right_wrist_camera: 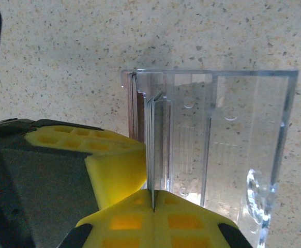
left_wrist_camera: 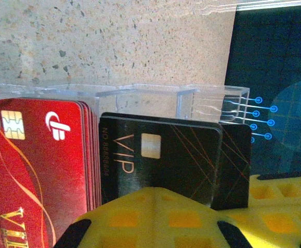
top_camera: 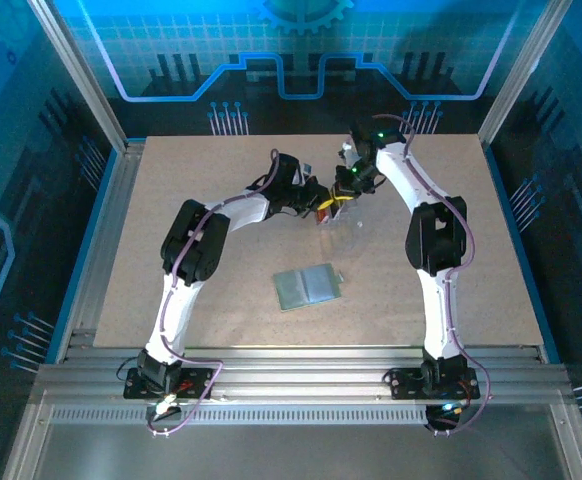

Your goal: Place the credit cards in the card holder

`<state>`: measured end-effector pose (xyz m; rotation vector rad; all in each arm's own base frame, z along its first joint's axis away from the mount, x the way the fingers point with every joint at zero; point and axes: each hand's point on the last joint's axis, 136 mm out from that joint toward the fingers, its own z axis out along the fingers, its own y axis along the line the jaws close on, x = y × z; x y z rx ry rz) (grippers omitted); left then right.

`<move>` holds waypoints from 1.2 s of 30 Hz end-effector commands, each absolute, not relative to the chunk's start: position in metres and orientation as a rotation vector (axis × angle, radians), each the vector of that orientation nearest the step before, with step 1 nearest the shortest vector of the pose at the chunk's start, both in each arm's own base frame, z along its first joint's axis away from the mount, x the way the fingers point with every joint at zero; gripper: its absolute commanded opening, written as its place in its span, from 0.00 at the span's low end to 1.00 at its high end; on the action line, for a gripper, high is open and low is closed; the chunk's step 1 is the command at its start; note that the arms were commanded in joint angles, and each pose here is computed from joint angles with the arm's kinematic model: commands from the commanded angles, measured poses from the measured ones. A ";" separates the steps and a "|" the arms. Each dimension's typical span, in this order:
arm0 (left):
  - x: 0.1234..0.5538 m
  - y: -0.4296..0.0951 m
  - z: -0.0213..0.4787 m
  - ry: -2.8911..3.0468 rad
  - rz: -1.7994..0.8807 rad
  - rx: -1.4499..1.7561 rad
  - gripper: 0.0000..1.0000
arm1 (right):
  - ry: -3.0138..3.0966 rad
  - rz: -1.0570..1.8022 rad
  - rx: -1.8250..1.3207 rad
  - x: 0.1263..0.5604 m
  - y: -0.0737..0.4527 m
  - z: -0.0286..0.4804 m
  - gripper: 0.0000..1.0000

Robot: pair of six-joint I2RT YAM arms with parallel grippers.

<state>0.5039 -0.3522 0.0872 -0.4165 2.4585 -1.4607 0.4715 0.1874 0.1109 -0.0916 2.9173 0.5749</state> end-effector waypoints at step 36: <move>0.489 -0.369 0.017 2.689 -1.224 -0.351 0.00 | 2.858 0.587 -0.064 0.460 0.171 0.150 0.02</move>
